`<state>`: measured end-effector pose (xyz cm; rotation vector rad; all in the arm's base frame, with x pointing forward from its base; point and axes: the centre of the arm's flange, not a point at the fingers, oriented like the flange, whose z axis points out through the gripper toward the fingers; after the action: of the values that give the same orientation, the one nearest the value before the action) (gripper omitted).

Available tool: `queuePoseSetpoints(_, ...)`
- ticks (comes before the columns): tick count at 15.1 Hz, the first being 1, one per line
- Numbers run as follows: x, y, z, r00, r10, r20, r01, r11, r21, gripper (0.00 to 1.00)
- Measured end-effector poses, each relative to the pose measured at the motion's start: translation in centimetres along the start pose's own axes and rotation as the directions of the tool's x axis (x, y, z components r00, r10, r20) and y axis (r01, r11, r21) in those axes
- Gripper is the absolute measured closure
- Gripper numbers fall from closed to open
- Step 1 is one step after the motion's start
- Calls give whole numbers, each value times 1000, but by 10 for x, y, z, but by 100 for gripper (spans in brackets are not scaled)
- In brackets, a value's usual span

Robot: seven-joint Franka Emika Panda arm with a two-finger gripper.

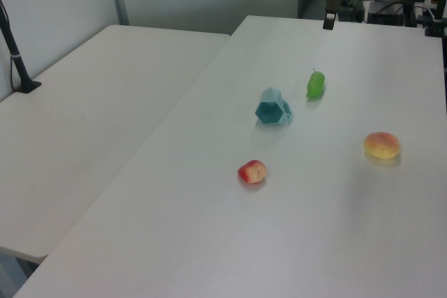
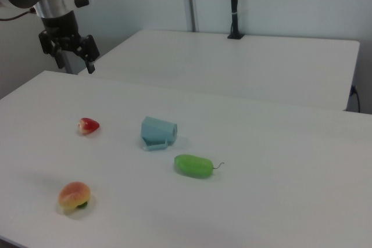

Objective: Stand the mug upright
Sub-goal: 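Open the gripper and start moving toward the tipped blue mug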

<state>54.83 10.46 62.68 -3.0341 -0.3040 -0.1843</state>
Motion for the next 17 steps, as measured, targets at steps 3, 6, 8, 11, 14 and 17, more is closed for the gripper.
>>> queuePoseSetpoints(3,0,-3,1,1000,-7,2,7,1000,1,0)
queuePoseSetpoints(6,0,-4,3,1000,-9,7,9,1000,1,0)
queuePoseSetpoints(8,-1,-4,5,1000,-9,9,9,1000,1,0)
queuePoseSetpoints(11,-1,-4,6,1000,-9,11,9,1000,1,0)
queuePoseSetpoints(14,-1,-4,6,1000,-8,12,8,1000,1,0)
queuePoseSetpoints(17,-1,-3,6,1000,-7,12,7,1000,1,0)
